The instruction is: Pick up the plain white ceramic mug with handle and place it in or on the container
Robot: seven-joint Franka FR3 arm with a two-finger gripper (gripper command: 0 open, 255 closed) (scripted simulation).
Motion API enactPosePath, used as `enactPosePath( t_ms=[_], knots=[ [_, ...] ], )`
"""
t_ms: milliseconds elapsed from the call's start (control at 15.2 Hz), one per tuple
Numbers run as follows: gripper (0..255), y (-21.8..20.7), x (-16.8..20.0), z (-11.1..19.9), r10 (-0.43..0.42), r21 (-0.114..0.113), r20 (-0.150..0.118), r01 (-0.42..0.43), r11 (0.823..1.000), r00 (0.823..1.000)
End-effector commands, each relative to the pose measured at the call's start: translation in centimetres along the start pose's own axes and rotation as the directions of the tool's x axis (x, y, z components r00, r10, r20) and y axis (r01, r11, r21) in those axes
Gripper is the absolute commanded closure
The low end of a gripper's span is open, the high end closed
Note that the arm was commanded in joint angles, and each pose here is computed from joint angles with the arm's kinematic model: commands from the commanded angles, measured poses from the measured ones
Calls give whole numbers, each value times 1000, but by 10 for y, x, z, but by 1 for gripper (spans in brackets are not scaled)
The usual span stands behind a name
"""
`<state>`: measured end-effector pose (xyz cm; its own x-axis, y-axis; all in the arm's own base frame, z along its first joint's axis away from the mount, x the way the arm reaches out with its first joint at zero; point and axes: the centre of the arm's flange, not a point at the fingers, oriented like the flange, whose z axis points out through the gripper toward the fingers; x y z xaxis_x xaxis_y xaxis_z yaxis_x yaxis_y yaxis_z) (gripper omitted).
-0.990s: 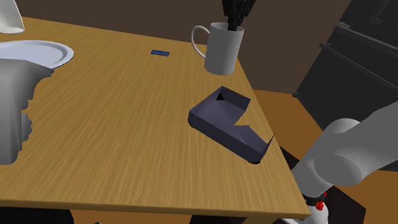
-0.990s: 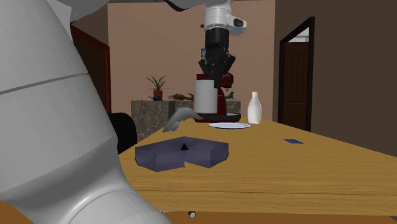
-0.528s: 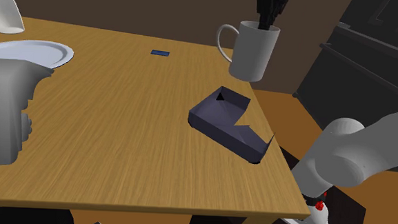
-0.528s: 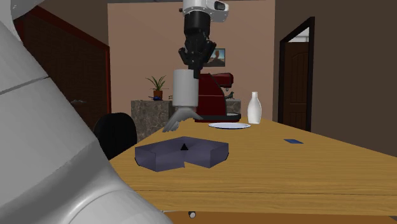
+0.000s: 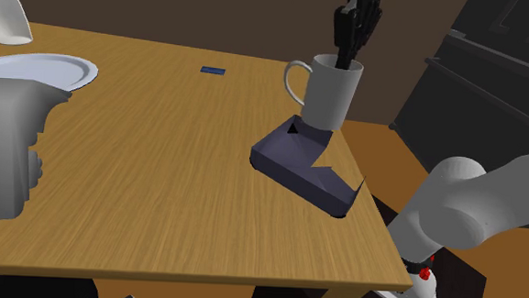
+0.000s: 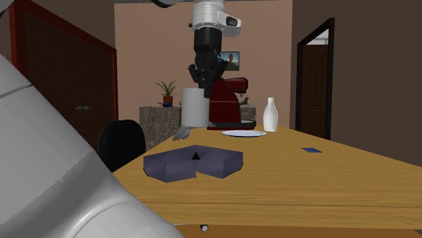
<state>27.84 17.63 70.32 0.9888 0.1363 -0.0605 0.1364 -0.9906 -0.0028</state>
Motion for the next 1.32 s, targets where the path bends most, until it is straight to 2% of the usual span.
enactPosePath(
  t_ms=[0,792,1254],
  knots=[
    [255,0,0,10,0,0,0,0,1000,1000],
    [255,0,4,74,0,0,0,0,1000,1000],
    [255,0,4,74,0,0,0,0,1000,1000]
  ],
)
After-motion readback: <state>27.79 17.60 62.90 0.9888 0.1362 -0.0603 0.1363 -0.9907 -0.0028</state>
